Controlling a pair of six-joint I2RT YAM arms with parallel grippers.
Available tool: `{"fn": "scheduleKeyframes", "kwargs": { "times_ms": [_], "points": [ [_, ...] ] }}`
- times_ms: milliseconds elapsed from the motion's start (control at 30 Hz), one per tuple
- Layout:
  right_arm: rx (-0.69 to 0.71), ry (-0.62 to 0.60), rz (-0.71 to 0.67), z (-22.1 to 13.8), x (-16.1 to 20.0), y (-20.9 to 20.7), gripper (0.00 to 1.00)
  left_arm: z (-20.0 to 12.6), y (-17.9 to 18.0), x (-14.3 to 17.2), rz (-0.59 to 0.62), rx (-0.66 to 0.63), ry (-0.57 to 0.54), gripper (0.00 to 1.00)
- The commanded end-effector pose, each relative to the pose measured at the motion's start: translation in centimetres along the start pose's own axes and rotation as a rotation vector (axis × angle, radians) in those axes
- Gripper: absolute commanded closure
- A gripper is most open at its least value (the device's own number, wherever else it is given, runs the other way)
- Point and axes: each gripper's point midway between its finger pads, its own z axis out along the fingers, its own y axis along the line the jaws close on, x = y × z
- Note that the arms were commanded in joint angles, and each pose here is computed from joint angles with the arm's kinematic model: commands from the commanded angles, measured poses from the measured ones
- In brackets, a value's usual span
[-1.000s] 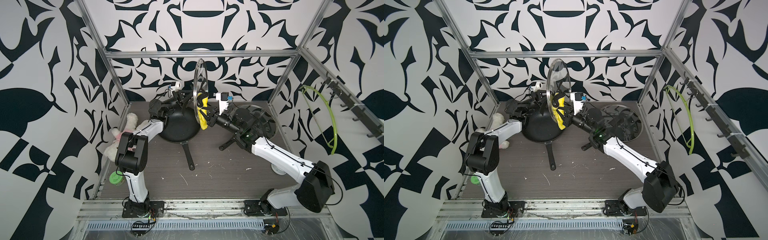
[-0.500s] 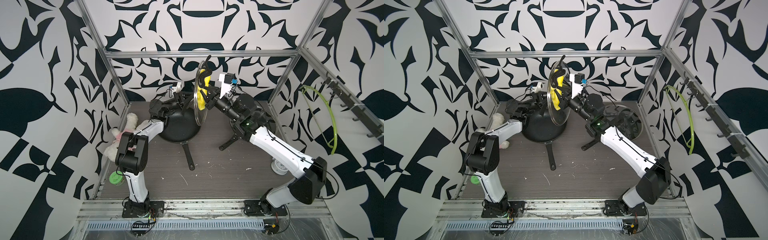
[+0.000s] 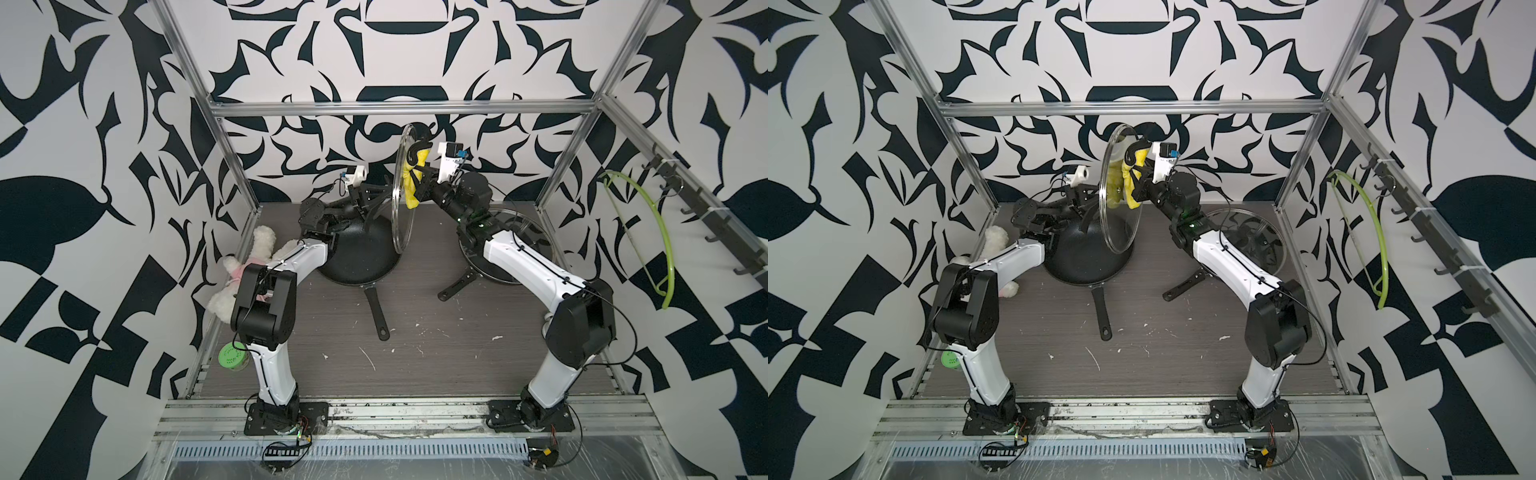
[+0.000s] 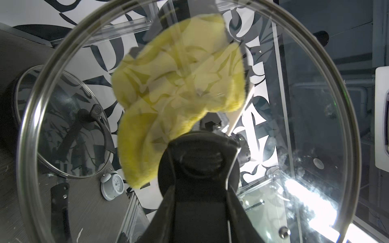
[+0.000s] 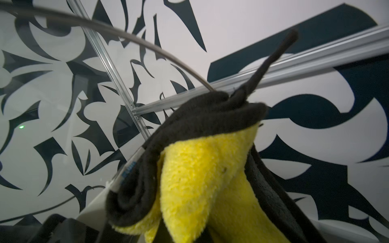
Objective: Wipe the pot lid with a cloth
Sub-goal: Wipe the pot lid.
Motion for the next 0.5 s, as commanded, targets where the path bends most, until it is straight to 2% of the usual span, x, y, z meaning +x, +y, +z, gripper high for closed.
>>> {"fn": "scheduleKeyframes", "kwargs": {
  "times_ms": [0, 200, 467],
  "points": [
    [-0.027, -0.011, 0.037, -0.9, 0.3, 0.7, 1.00, 0.9, -9.2, 2.6, 0.264, 0.155, 0.039, 1.00],
    [-0.030, 0.031, 0.099, -2.6, 3.1, 0.2, 1.00, 1.0, -9.0, 2.1, 0.254, 0.156, 0.036, 1.00],
    [0.000, -0.061, 0.035, -7.1, -1.0, 1.7, 1.00, 1.1, -8.6, 1.7, 0.280, 0.157, 0.020, 1.00]
  ]
}}
